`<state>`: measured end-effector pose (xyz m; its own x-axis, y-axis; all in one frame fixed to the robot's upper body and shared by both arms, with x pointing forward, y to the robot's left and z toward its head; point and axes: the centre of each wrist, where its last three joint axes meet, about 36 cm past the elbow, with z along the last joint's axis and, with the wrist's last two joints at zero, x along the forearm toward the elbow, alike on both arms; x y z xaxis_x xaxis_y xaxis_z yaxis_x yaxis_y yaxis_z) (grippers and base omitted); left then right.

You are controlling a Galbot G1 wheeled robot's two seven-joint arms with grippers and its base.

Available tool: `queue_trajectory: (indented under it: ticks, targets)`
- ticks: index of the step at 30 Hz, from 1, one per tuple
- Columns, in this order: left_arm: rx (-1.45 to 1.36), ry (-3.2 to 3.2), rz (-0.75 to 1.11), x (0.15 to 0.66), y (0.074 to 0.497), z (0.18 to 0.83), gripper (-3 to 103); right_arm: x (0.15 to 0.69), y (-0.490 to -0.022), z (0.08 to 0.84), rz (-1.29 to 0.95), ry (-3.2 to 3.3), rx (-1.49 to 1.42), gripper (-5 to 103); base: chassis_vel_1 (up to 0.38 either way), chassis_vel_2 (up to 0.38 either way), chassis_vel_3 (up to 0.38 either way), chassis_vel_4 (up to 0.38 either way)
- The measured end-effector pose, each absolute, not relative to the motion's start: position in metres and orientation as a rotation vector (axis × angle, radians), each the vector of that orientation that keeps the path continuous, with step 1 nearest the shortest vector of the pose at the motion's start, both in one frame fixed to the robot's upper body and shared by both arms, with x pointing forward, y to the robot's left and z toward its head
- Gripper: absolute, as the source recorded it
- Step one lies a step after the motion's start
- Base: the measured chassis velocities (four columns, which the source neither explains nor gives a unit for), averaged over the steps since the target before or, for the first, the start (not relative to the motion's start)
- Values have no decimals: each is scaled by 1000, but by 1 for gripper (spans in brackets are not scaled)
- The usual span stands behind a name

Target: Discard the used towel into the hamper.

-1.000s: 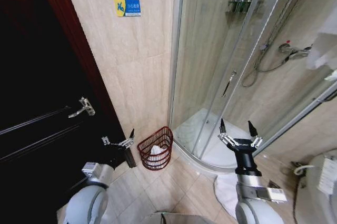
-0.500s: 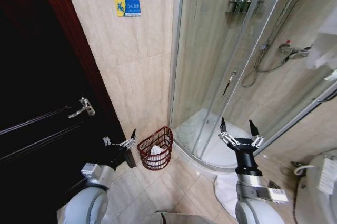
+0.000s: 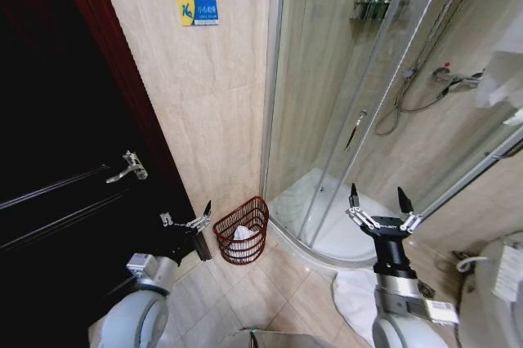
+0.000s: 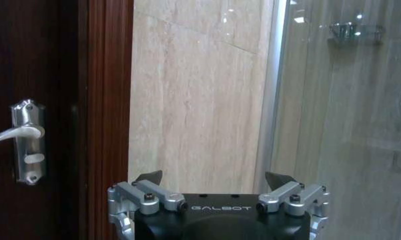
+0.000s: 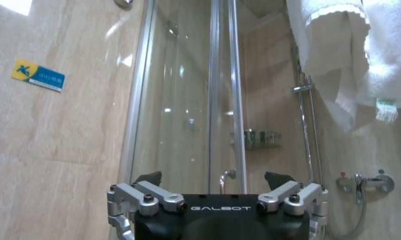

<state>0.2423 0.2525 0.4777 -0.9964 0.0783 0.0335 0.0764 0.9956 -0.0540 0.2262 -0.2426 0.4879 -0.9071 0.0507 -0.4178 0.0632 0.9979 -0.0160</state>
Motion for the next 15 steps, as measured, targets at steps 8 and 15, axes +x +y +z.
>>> queue_trajectory:
  ticks: [8,15]
  targets:
    - [-121,-3102,82,242,253,478,100,215,-267,492,-149,2702,115,100,0,0,0,0]
    - [-121,-3102,82,242,253,477,100,205,-282,510,-192,2694,266,100,0,0,0,0]
